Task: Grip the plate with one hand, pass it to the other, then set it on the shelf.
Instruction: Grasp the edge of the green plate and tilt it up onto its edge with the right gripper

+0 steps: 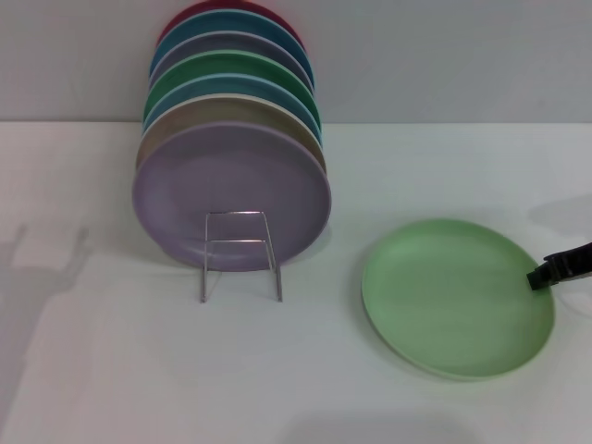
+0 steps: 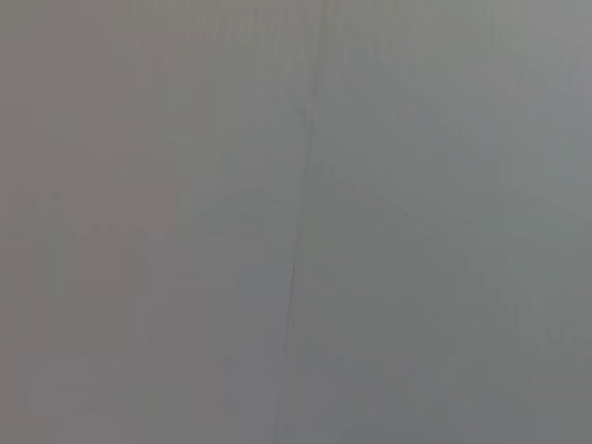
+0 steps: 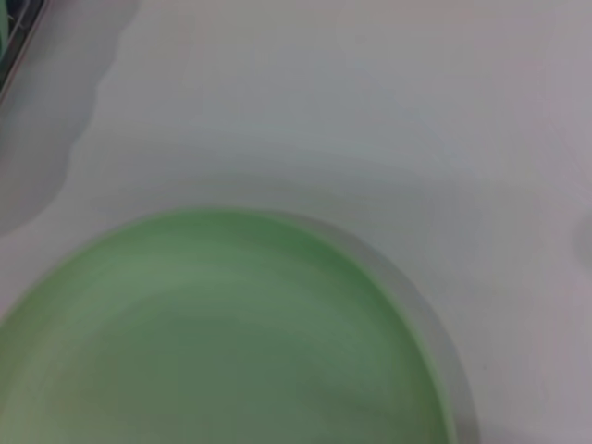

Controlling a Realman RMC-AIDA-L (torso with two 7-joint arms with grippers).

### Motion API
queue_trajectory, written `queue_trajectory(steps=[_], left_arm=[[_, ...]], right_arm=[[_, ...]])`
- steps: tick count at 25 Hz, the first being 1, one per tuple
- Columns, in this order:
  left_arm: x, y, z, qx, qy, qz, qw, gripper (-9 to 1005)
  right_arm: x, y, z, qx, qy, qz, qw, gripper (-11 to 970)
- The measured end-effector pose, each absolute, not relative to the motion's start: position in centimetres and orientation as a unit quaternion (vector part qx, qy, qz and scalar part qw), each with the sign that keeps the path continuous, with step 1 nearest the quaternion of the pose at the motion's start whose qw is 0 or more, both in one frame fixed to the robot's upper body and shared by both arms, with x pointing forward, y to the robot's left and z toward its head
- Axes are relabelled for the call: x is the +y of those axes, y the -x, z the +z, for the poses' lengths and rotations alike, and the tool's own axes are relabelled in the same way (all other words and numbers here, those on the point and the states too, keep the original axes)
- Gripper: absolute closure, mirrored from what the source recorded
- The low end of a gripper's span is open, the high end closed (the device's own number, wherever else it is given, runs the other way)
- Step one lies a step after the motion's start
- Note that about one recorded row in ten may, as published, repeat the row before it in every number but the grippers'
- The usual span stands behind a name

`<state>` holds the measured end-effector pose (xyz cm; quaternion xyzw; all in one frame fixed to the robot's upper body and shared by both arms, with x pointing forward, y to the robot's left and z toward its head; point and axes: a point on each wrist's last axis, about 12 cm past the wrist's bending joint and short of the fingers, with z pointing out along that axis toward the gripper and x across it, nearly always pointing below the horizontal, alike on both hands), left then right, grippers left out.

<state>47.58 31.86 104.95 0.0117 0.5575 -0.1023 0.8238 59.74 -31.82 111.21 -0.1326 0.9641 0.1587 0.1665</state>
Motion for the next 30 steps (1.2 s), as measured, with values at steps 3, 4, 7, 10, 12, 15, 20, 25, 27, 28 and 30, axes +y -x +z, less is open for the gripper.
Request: queue_trajectory(steps=[3,4,7,10,12,15,20,25,27,28,30], left_arm=[[31.9,-47.6,105.0,0.557,-0.011,-0.102,0.824,126],[31.9,-47.6,105.0,0.557,-0.011,-0.102,0.824,126],[31.9,-47.6,105.0,0.557,-0.011,-0.101,0.824,127],[32.0,-47.6,105.0,0.557,-0.011,-0.101,0.824,127],[32.0,-47.6,105.0,0.557,-0.011,-0.101,0.824,127],[32.0,-47.6,105.0,0.557,-0.011,-0.101,0.824,127],[31.9,-47.6,105.0,0.557,-0.012,-0.102,0.824,127],[31.9,-47.6,105.0,0.556,-0.011,-0.101,0.825,127],[31.9,-47.6,105.0,0.556,-0.011,-0.101,0.825,126],[32.0,-47.6,105.0,0.556,-0.011,-0.101,0.825,126],[32.0,-47.6,105.0,0.556,-0.011,-0.101,0.825,126]], right_arm=[[-31.8,-59.7,111.2,0.964,0.132,0.159,0.166,841],[-31.8,-59.7,111.2,0.964,0.132,0.159,0.167,853],[-31.9,-59.7,111.2,0.964,0.132,0.159,0.167,876],[-31.9,-59.7,111.3,0.964,0.133,0.159,0.170,875],[-32.0,-59.6,111.2,0.963,0.135,0.159,0.172,874],[-32.1,-59.6,111.2,0.962,0.137,0.159,0.176,898],[-32.1,-59.7,111.4,0.961,0.137,0.156,0.185,937],[-31.9,-59.6,112.9,0.950,0.148,0.149,0.231,942],[-31.9,-59.3,113.6,0.944,0.153,0.154,0.251,942],[-31.8,-59.3,113.9,0.941,0.155,0.156,0.257,942],[-31.7,-59.0,114.5,0.936,0.161,0.157,0.269,942]])
